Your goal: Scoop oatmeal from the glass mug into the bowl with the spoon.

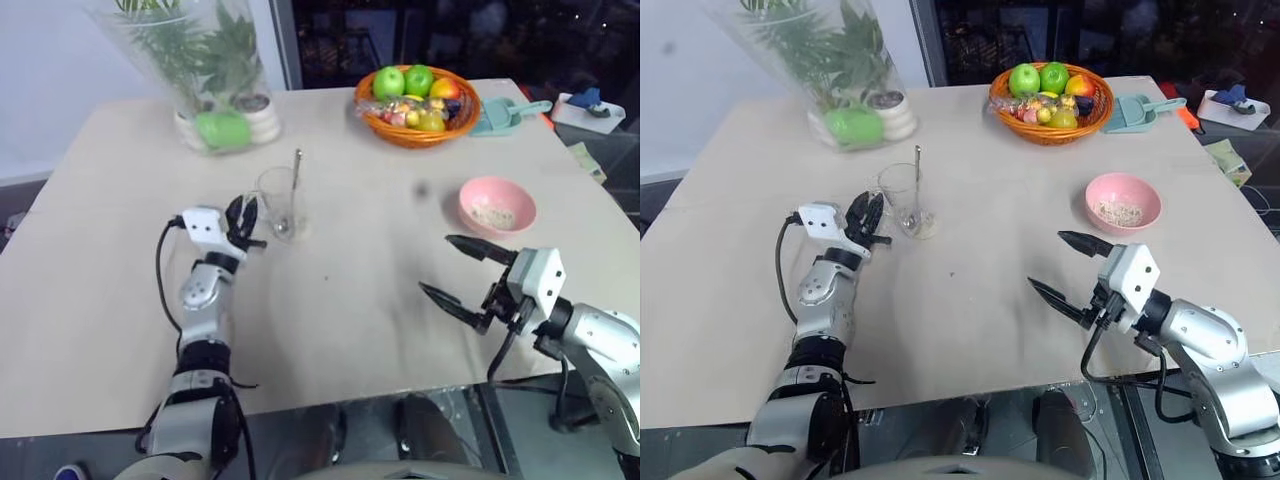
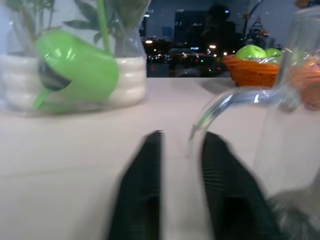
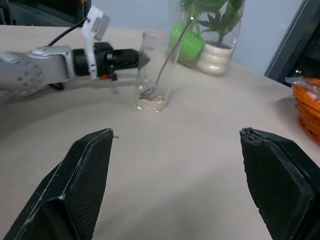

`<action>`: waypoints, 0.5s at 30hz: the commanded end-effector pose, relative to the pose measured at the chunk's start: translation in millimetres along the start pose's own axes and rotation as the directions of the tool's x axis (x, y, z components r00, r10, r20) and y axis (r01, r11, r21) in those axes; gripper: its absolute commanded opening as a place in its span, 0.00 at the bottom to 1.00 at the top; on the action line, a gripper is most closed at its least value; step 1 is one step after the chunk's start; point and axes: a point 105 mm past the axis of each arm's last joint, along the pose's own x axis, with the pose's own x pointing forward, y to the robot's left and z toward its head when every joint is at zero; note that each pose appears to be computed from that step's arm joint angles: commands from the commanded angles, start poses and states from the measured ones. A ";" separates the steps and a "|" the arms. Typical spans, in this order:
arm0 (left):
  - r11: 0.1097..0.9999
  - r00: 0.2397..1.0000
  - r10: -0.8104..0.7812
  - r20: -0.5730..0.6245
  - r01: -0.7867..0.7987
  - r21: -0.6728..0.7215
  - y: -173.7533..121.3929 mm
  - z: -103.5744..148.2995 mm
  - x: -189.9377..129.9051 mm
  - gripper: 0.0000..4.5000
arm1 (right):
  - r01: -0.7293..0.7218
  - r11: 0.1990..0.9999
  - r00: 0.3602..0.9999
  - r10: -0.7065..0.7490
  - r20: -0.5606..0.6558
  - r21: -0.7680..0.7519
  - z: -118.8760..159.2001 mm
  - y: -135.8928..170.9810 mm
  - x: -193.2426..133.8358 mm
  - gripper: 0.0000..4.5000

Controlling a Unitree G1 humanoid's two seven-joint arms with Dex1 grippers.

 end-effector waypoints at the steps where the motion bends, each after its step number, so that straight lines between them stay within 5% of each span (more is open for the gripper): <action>1: 1.000 0.998 -0.008 0.056 0.009 -0.012 -0.5 15.1 -4.4 0.72 | 0.026 0.999 1.000 -0.026 0.004 -0.047 5.8 -6.1 -6.1 0.91; 6: 0.995 0.995 -0.102 0.021 0.102 0.006 -9.3 28.5 -34.6 0.72 | 0.070 0.995 0.995 -0.075 -0.067 -0.066 0.7 -17.7 -29.9 0.91; 15: 0.934 0.905 -0.356 -0.235 0.352 -0.058 -32.2 44.6 -113.5 0.72 | 0.206 0.971 0.929 -0.233 -0.288 -0.120 -25.4 -44.5 -106.7 0.91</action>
